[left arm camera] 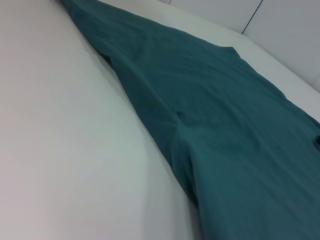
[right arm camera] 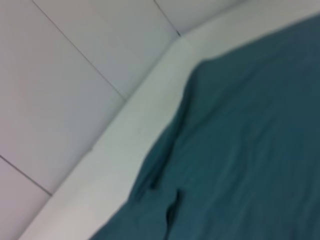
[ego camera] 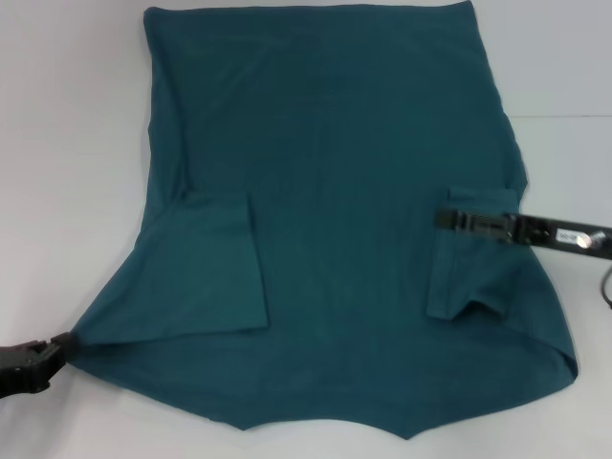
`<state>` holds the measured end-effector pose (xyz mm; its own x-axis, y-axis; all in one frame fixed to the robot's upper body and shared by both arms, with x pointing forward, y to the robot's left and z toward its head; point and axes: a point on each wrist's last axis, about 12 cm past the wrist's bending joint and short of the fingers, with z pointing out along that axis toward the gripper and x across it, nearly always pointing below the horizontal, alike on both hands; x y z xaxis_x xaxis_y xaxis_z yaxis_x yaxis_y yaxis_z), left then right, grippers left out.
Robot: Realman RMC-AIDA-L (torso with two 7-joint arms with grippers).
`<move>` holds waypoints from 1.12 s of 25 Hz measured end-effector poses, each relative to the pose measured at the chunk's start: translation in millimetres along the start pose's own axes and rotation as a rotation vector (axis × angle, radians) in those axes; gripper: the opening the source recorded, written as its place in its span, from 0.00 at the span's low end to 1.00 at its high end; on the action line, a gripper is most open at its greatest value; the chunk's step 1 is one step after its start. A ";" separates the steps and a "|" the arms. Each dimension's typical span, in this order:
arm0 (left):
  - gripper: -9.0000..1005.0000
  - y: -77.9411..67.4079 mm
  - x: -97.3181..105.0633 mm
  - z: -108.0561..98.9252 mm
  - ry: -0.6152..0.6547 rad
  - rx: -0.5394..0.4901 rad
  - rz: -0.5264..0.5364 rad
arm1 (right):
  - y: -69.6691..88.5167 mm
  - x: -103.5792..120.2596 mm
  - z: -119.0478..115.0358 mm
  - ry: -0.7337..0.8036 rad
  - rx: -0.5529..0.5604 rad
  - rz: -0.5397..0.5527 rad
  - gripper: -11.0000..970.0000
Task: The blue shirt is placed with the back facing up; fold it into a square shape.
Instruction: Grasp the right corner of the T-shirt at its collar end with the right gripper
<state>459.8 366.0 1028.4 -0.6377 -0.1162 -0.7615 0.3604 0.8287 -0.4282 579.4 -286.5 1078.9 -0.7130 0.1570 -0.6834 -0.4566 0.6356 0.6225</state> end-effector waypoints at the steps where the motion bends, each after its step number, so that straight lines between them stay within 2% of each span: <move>1: 0.03 -0.4 0.1 -0.3 -0.001 0.004 -0.001 | -2.4 1.9 -4.7 0.025 0.007 0.018 0.97; 11: 0.03 -3.8 -0.2 0.4 -0.010 0.032 -0.006 | -25.5 22.7 -64.0 0.129 0.071 0.180 0.97; 16: 0.03 -5.1 -1.2 2.9 -0.012 0.040 -0.006 | -30.7 33.5 -90.8 0.141 0.098 0.230 0.97; 21: 0.03 -6.5 -3.8 6.1 -0.011 0.051 0.000 | -33.6 43.3 -102.7 0.171 0.124 0.263 0.97; 28: 0.03 -8.0 -6.0 8.5 -0.011 0.063 0.006 | -35.9 51.4 -105.7 0.200 0.148 0.289 0.97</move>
<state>466.5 355.4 1032.3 -0.6281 -0.1177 -0.7692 0.4064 0.7933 -0.4533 503.0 -381.2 1061.8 -0.8977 0.2042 -0.3905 -0.1502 0.6915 0.7066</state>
